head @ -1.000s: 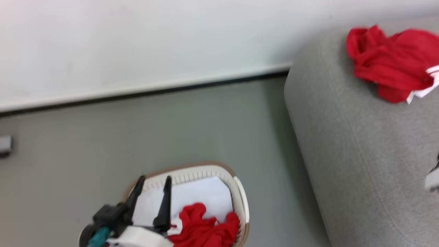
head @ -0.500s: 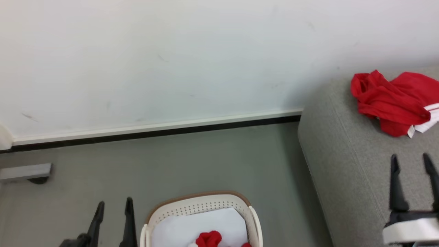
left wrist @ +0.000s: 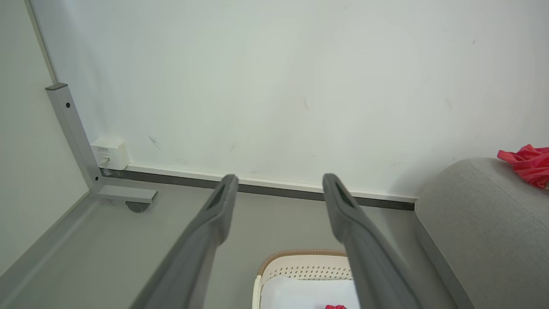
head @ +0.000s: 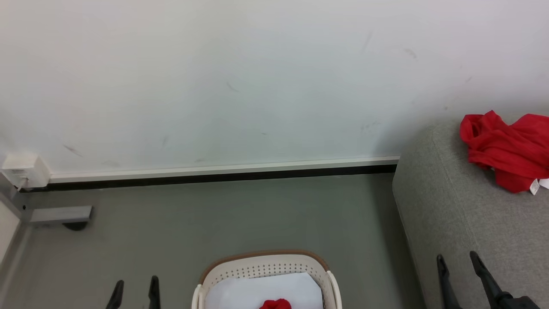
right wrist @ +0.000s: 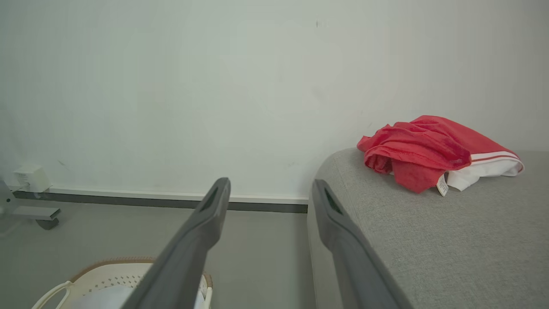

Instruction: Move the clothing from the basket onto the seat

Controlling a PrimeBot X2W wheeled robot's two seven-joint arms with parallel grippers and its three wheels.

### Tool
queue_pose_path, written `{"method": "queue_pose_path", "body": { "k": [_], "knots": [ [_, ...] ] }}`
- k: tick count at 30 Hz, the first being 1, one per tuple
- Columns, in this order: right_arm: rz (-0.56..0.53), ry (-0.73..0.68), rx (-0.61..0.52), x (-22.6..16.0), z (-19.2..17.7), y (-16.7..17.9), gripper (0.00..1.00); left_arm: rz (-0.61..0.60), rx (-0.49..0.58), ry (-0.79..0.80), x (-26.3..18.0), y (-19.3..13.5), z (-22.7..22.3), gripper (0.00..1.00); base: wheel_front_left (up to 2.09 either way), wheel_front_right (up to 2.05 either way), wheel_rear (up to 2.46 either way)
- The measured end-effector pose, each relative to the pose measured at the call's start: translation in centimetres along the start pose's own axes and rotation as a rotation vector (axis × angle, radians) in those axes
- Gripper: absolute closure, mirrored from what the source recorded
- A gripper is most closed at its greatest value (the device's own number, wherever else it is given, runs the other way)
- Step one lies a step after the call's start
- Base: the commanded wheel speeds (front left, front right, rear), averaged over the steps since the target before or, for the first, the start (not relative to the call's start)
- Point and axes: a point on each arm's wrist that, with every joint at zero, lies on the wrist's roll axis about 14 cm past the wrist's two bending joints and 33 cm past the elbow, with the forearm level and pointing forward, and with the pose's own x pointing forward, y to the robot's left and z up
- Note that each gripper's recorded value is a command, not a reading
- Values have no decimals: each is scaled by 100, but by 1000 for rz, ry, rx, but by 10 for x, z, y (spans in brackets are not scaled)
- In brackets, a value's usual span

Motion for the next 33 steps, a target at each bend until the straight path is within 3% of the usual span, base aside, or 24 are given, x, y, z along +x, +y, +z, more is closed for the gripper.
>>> {"method": "queue_pose_path", "body": {
  "k": [24, 33],
  "knots": [
    [29, 36, 24, -2, -12, 11, 0, -10, -9, 50, -4, -3, -16, 0, 0, 0, 0],
    [17, 26, 20, 9, -8, 7, 0, -144, 14, 75, 23, -39, -27, 0, 0, 0, 0]
  ]
}}
